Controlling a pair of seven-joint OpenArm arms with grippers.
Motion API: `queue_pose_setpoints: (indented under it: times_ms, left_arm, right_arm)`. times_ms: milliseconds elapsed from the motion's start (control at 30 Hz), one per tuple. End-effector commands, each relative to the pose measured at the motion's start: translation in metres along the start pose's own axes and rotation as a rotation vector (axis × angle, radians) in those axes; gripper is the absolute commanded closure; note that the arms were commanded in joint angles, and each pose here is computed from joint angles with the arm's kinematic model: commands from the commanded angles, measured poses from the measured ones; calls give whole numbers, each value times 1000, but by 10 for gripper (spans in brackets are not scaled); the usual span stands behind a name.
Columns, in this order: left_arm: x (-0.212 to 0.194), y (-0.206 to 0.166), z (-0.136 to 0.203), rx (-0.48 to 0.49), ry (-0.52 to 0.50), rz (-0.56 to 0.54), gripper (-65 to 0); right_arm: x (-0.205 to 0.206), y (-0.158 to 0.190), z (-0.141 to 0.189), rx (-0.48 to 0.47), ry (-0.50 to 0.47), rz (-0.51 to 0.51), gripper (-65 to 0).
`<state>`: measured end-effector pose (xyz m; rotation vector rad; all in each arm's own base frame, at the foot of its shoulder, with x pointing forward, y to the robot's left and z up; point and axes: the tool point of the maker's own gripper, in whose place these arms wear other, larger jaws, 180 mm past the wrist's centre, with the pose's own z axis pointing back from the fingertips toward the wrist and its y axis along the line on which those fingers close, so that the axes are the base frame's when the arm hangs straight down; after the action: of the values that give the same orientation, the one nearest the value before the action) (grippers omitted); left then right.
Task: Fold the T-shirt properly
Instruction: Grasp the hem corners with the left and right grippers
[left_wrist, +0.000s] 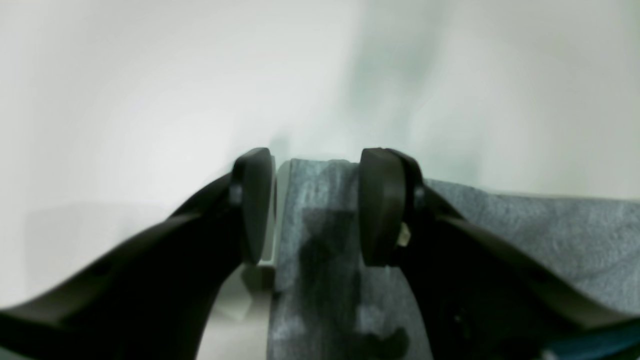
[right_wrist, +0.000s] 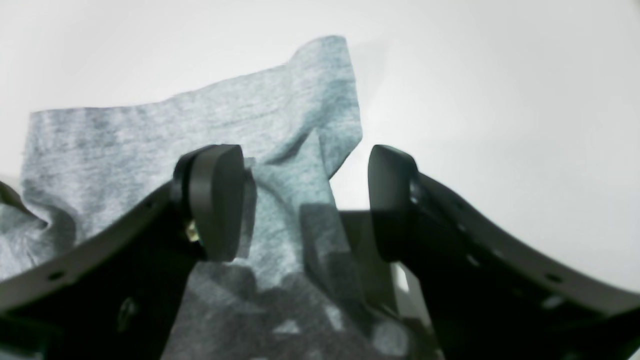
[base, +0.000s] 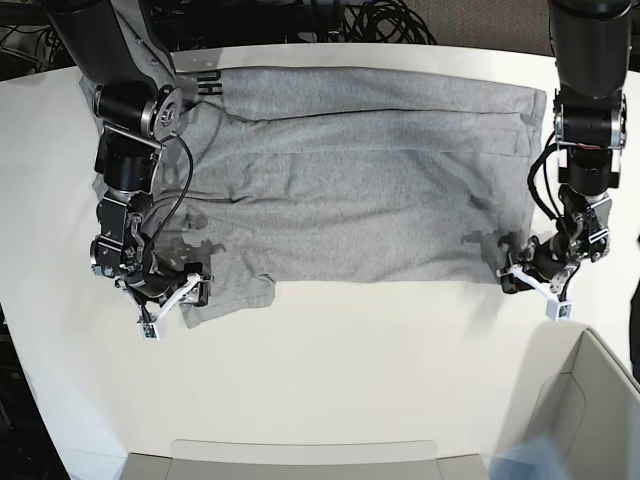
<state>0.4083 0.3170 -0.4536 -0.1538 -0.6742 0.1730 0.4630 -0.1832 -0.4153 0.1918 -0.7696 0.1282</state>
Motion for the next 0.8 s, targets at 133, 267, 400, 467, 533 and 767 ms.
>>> queue_pose_setpoints:
  times_ms: [133,267,400,467,533,767]
  left_arm:
    - [-55,0,4,-44,200,-65,-257]
    - [-71,-12,7,-128,248,-100,-257]
    - [-74,-15,6,-132,256,-100,-256]
    - [-74,-16,6,-134,251,-100,-251]
    - [-73,-16,6,-134,248,-100,-207]
    - [-69,-16,6,-135,239,-97,0]
  right_arm:
    - [14,16,-3,15,21,130,-384]
    - [16,18,-4,20,19,142,-384]
    - [18,20,-4,22,14,143,-384]
    - [20,21,-4,22,13,148,-383]
    - [21,21,-4,22,12,149,-355]
    - [36,18,-1,12,-19,146,-77]
